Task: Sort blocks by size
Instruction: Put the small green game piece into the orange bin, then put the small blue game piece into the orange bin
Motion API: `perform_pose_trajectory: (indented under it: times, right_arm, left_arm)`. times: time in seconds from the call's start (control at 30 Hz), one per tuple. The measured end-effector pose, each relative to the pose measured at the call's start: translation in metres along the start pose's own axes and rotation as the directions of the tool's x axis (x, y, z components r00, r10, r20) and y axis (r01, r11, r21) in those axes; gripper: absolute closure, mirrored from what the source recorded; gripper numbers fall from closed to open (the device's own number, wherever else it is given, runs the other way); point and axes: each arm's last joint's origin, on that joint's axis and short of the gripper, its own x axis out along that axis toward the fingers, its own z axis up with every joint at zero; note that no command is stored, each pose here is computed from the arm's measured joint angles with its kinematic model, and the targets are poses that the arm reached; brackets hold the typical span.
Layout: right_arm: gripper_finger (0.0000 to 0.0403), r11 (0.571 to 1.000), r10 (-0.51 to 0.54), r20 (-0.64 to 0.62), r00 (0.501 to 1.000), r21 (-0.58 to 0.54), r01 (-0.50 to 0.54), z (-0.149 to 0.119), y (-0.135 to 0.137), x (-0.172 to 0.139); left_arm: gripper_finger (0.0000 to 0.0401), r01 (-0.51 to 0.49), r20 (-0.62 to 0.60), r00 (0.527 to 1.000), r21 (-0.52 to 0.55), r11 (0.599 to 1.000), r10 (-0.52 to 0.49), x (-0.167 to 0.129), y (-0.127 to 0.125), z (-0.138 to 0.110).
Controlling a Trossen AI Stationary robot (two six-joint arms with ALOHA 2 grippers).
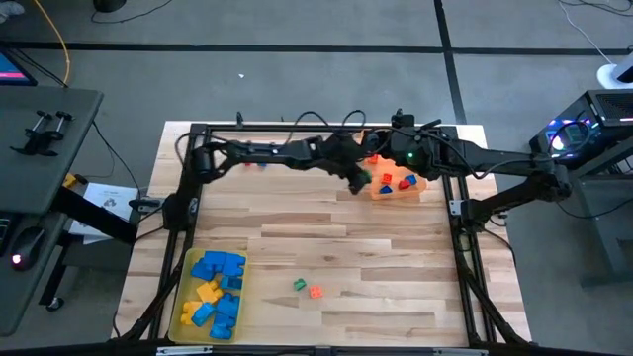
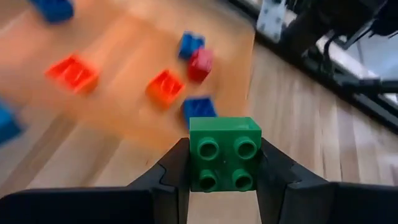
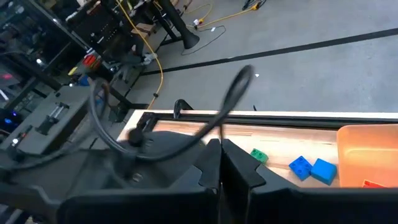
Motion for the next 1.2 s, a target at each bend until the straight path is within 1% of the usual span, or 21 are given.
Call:
perform_pose_trajectory:
  times: [0.13,0.2,0.27,0.37,0.43,0.5,0.53,0.6,0.7,0.77,0.87,0.93,1.0,1.07,1.13,1.2]
  right_arm:
    - [0.0402,1.000,-0.001,0.004,1.000,0.013,0.001,0.000,0.000,0.000]
    - [0.0402,1.000,-0.001,0.005,1.000,0.014,0.001,0.000,0.000,0.000]
    - [0.0402,1.000,-0.001,0.005,1.000,0.014,0.001,0.000,0.000,0.000]
    - [0.0402,1.000,-0.001,0.005,1.000,0.014,0.001,0.000,0.000,0.000]
    - [0.0402,1.000,0.003,0.000,1.000,0.012,-0.003,0.000,0.000,0.000]
    - [0.0402,1.000,0.005,-0.002,1.000,0.007,-0.005,0.000,0.000,0.000]
    - [0.0402,1.000,0.005,-0.002,1.000,0.002,-0.005,0.000,0.000,0.000]
    - [0.0402,1.000,0.005,-0.002,1.000,-0.015,-0.005,0.000,0.000,0.000]
    - [0.0402,0.999,0.002,0.000,1.000,-0.040,-0.002,0.001,0.000,0.001]
    - [0.0402,0.999,-0.003,0.003,1.000,-0.052,0.003,0.002,-0.001,0.002]
    - [0.0402,0.998,-0.013,0.007,1.000,-0.063,0.013,0.005,-0.004,0.005]
    - [0.0402,0.998,-0.018,0.007,1.000,-0.068,0.018,0.008,-0.006,0.007]
    - [0.0402,0.997,-0.016,-0.002,1.000,-0.078,0.015,0.009,-0.007,0.008]
    - [0.0402,0.996,-0.013,-0.011,1.000,-0.090,0.012,0.011,-0.009,0.010]
    - [0.0402,0.995,-0.009,-0.021,1.000,-0.097,0.007,0.012,-0.010,0.012]
    - [0.0402,0.994,-0.009,-0.025,1.000,-0.108,0.006,0.014,-0.011,0.013]
  left_arm:
    - [0.0305,0.011,0.079,0.997,0.052,0.999,-0.016,0.025,-0.001,0.013]
    - [0.0299,0.006,0.119,0.993,0.057,0.998,-0.013,0.033,0.000,0.019]
    - [0.0260,0.004,0.142,0.990,0.056,0.998,-0.012,0.037,0.002,0.027]
    - [0.0172,-0.007,0.169,0.986,0.107,0.994,-0.012,0.037,0.003,0.036]
    - [0.0119,-0.019,0.180,0.984,0.132,0.991,-0.005,0.035,0.005,0.039]
    - [0.0079,-0.036,0.157,0.987,0.141,0.989,0.014,0.026,0.009,0.044]
    - [0.0064,-0.043,0.140,0.990,0.143,0.989,0.023,0.019,0.011,0.049]
    - [0.0046,-0.075,0.091,0.994,0.155,0.985,0.061,0.001,0.018,0.058]
    - [0.0040,-0.137,0.005,0.990,0.186,0.973,0.138,-0.033,0.039,0.069]
    - [0.0041,-0.177,-0.088,0.977,0.174,0.969,0.195,-0.057,0.059,0.068]
    - [0.0043,-0.244,-0.185,0.947,0.114,0.963,0.262,-0.093,0.093,0.064]
    - [0.0044,-0.291,-0.212,0.931,0.059,0.955,0.296,-0.118,0.113,0.058]
    - [0.0044,-0.344,-0.237,0.912,-0.004,0.939,0.333,-0.145,0.130,0.045]
    - [0.0044,-0.433,-0.258,0.877,-0.056,0.900,0.406,-0.169,0.140,0.028]
    - [0.0044,-0.543,-0.292,0.816,-0.091,0.835,0.499,-0.189,0.148,0.004]
    - [0.0044,-0.619,-0.335,0.762,-0.126,0.775,0.554,-0.203,0.154,-0.021]
